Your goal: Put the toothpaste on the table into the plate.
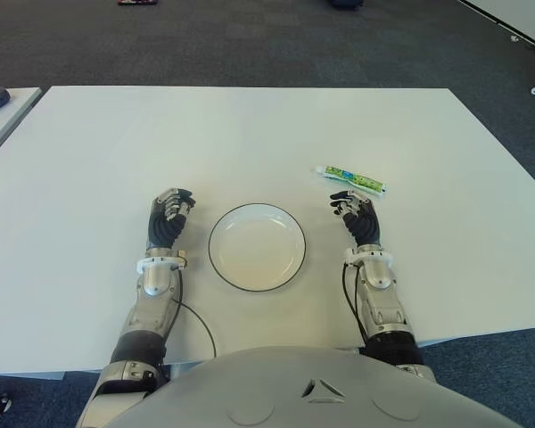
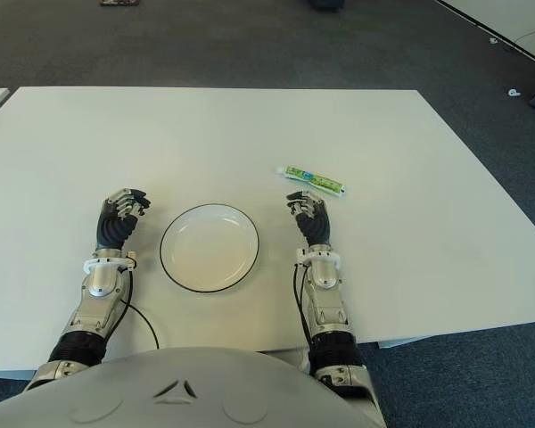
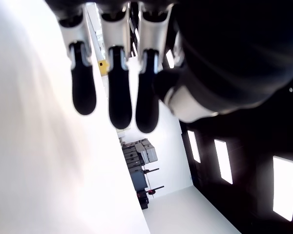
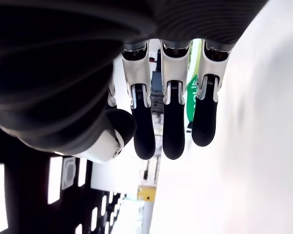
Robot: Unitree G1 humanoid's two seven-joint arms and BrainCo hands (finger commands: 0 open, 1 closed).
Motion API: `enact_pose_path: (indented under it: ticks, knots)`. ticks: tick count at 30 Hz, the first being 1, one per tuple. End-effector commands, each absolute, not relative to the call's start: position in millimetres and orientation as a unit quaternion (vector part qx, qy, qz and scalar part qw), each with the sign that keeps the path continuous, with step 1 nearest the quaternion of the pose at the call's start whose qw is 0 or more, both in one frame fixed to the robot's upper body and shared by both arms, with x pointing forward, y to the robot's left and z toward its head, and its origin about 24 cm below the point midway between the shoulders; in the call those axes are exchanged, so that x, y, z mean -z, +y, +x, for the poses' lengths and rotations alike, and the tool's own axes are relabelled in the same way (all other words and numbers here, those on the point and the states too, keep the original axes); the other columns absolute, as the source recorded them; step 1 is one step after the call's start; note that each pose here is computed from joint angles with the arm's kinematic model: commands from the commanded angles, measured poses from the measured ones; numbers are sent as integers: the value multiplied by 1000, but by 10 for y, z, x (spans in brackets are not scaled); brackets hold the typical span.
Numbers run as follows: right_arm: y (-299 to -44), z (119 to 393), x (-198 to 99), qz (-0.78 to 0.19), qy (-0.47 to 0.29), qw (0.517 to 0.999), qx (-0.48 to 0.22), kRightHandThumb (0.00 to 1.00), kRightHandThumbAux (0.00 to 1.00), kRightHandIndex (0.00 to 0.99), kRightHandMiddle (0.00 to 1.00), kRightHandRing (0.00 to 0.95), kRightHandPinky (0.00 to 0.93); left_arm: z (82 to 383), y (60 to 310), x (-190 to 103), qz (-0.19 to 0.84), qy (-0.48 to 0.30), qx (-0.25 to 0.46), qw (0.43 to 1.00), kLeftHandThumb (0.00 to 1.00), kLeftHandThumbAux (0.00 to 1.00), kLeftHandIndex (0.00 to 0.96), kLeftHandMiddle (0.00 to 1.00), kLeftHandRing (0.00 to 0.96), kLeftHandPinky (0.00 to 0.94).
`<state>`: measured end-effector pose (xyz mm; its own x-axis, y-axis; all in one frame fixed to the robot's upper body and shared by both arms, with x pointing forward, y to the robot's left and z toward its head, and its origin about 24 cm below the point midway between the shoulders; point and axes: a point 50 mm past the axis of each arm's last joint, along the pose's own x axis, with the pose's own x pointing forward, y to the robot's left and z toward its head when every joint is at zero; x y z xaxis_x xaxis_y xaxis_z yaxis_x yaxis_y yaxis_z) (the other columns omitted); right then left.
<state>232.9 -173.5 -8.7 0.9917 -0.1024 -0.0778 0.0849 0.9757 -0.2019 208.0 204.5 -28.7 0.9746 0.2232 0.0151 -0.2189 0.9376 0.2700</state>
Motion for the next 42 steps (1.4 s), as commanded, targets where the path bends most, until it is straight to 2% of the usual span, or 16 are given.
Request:
enact_pose_path:
  ticks: [1, 6, 9, 10, 13, 16, 22, 31, 42]
  knots:
    - [-1877, 2481, -72, -164, 15, 986, 31, 708, 731, 415, 419, 411, 419, 2078, 2043, 303, 135, 14, -115, 984, 702, 720, 426, 505, 491, 469]
    - [-1940, 2555, -271, -238, -23, 971, 4, 707, 730, 410, 406, 382, 361, 2077, 2032, 306, 138, 15, -115, 984, 702, 720, 425, 504, 488, 465]
    - [-1964, 2576, -384, -301, -45, 952, -14, 701, 729, 405, 349, 333, 317, 2078, 2028, 306, 139, 15, -115, 983, 702, 720, 425, 504, 490, 468]
    - [-1970, 2582, -402, -316, -48, 948, -18, 640, 717, 318, 309, 300, 290, 2078, 2026, 307, 139, 15, -116, 983, 703, 720, 425, 505, 490, 468]
    - [-1994, 2637, -457, -365, -51, 929, -34, 550, 676, 186, 225, 231, 229, 2080, 2023, 308, 140, 16, -117, 983, 703, 719, 425, 505, 491, 467]
    - [-2016, 2707, -504, -396, -52, 916, -44, 497, 620, 100, 153, 167, 160, 2082, 2020, 308, 143, 17, -117, 983, 703, 720, 425, 504, 489, 471]
    - [-2044, 2865, -602, -424, -50, 903, -51, 459, 530, 18, 70, 82, 85, 2085, 2010, 306, 145, 15, -116, 982, 704, 720, 425, 504, 490, 474]
    - [-2107, 3034, -766, -488, -46, 869, -62, 441, 407, 0, 3, 5, 12, 2077, 1999, 306, 145, 16, -116, 982, 706, 719, 426, 501, 485, 468]
    - [-2095, 3285, -1020, -525, -17, 848, -74, 515, 296, 0, 0, 0, 0, 2060, 1990, 303, 158, 18, -121, 980, 707, 718, 425, 489, 468, 453]
